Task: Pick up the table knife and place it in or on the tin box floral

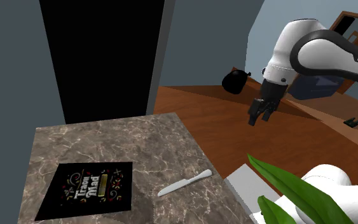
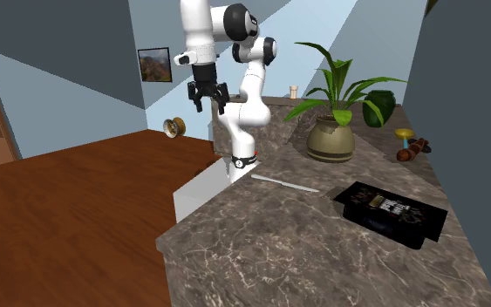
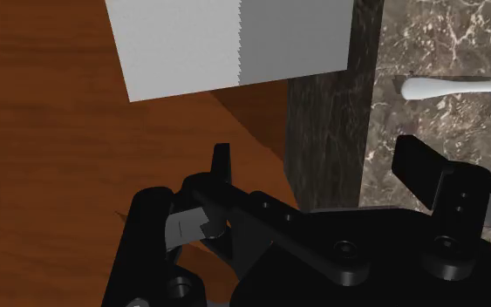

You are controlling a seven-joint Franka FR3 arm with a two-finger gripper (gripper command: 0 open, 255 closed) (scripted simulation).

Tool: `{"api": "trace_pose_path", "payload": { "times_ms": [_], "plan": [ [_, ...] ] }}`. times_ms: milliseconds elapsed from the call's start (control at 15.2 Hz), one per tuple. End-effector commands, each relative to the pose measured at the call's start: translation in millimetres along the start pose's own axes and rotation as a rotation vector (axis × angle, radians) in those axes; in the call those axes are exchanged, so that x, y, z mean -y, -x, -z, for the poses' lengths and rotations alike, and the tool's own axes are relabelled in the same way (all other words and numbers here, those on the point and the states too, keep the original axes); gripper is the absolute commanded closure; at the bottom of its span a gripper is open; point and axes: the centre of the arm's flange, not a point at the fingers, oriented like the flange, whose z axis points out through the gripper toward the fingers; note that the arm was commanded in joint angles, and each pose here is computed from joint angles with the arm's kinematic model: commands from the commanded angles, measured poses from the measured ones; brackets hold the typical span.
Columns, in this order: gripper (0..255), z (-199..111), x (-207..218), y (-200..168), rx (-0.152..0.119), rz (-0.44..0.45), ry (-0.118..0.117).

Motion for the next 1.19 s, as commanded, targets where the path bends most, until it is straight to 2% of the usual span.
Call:
{"api": "trace_pose_path", "payload": {
  "times_ms": [0, 594, 1122],
  "plan": [
    [0, 0.0, 0.0, 0.0, 0.000, 0.000, 0.000],
    [0, -55.8, 97.9, -36.3, -0.066, 0.547, 0.058],
    [0, -109.6, 187.8, -25.1, -0.124, 1.033, 0.109]
  ]
}}
